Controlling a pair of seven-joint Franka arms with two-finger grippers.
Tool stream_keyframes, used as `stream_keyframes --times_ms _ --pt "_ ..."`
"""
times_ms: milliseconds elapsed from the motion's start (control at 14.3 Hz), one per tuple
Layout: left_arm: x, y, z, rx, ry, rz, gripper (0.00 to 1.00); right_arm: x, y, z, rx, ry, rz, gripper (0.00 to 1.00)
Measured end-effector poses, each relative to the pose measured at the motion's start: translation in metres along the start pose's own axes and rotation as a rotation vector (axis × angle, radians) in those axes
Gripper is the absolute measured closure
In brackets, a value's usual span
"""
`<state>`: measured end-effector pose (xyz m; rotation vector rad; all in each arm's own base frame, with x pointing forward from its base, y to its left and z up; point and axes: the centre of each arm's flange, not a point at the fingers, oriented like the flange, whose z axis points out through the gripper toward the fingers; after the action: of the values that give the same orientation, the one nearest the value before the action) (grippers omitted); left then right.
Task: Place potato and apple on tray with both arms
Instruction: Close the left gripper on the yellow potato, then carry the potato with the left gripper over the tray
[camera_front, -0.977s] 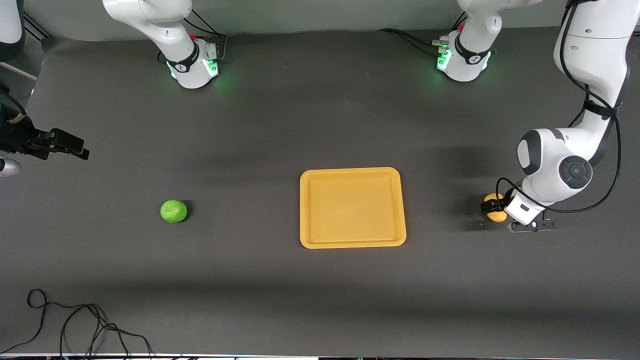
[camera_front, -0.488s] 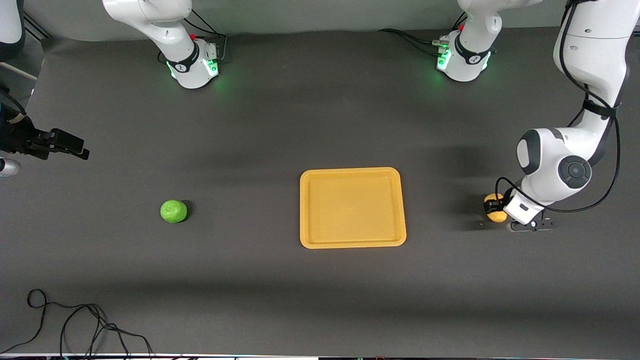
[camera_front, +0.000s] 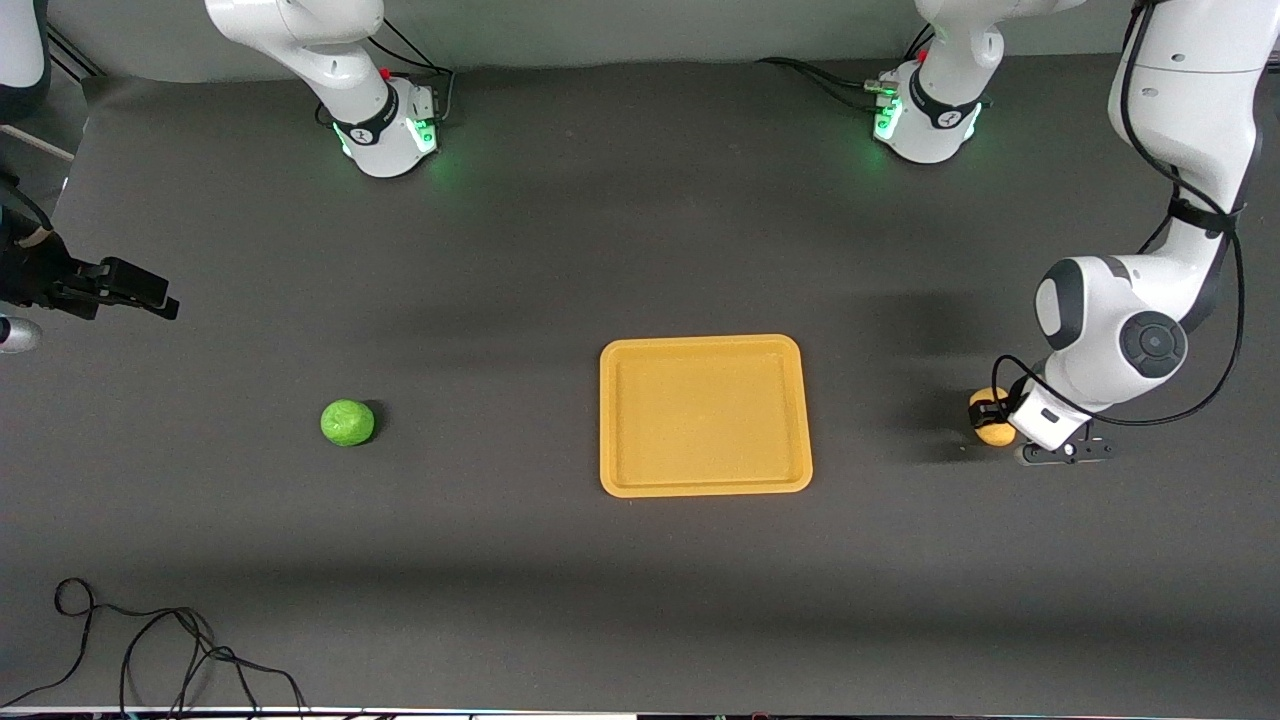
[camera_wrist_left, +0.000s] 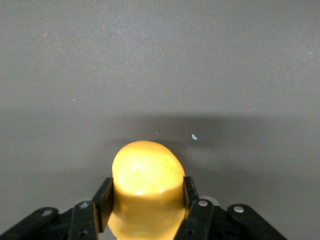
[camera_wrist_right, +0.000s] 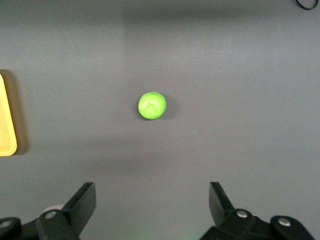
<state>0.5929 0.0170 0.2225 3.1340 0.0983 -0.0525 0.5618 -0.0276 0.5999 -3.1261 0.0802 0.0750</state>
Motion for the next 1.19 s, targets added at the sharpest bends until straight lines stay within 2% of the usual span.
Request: stream_keyframes --times_ms 279,419,558,698,907,1047,1186 --pt "0.036 0.029 -0.100 -0.006 -0.072 0.044 0.40 0.000 0.000 0.000 0.000 0.001 0.000 0.00" --pt "0.043 0.070 -0.149 -0.028 -0.067 0.075 0.40 0.000 0.000 0.000 0.000 0.000 0.000 0.00" --pt "0.035 0.118 -0.169 -0.045 -0.068 0.064 0.40 0.000 0.000 0.000 0.000 0.000 0.000 0.00" --pt "0.016 0.172 -0.173 -0.046 -0.109 0.053 0.40 0.000 0.000 0.000 0.000 0.000 0.000 0.00" --pt "-0.011 0.251 -0.162 -0.033 -0.123 -0.034 0.40 0.000 0.000 0.001 0.000 0.000 0.000 0.00" --pt "-0.023 0.297 -0.134 -0.042 -0.120 -0.064 0.40 0.001 0.000 0.001 0.000 -0.001 0.000 0.00" --pt "-0.025 0.319 -0.085 -0.064 -0.123 -0.088 0.40 0.001 0.000 0.001 0.000 -0.001 0.000 0.00"
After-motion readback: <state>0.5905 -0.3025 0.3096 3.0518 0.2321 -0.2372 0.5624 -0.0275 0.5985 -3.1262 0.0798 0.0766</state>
